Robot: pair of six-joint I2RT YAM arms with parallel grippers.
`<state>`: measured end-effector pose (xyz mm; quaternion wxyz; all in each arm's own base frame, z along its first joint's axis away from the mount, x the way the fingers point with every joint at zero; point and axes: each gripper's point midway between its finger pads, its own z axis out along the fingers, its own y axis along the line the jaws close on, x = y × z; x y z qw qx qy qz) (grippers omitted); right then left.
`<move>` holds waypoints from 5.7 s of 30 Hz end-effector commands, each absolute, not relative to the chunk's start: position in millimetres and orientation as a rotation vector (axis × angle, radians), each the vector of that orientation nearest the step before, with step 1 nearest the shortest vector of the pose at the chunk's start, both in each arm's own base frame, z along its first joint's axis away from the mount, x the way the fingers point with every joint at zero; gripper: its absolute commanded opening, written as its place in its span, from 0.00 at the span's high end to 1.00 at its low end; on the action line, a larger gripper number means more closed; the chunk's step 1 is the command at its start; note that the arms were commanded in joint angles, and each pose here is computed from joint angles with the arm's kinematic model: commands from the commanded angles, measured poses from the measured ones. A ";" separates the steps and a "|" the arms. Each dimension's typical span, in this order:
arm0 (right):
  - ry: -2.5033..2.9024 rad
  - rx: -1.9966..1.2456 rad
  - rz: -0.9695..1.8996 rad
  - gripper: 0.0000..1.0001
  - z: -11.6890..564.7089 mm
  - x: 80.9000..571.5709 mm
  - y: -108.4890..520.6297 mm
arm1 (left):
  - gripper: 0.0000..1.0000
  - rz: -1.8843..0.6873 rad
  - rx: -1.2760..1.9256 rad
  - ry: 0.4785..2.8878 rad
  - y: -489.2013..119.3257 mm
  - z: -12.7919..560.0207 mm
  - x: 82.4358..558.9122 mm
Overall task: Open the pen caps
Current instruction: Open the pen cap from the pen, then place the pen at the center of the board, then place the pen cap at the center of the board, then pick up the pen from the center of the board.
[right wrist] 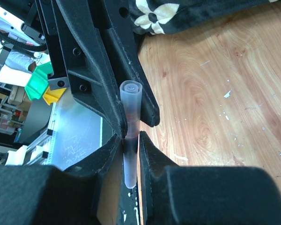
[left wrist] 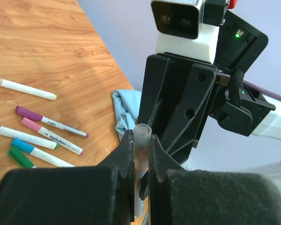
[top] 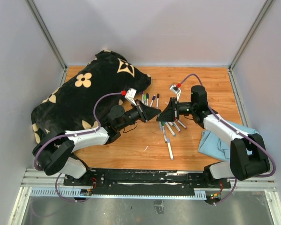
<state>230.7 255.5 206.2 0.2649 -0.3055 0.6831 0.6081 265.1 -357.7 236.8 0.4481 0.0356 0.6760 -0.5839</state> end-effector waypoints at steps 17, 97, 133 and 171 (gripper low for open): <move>1.811 -0.924 1.671 0.99 216.0 216.3 270.3 | 1.00 -1.412 -0.046 1.434 -328.3 292.3 289.7; 2.605 -1.046 0.514 0.68 28.0 186.2 344.4 | 0.54 -0.478 -0.675 2.277 -155.4 36.4 292.1; 1.808 -1.282 0.969 0.26 218.8 213.5 219.3 | 0.05 -1.276 -0.203 1.704 -203.8 178.1 225.2; 2.181 -0.976 0.679 0.09 147.5 262.5 142.8 | 0.29 -0.776 -0.050 2.175 -334.6 91.3 237.7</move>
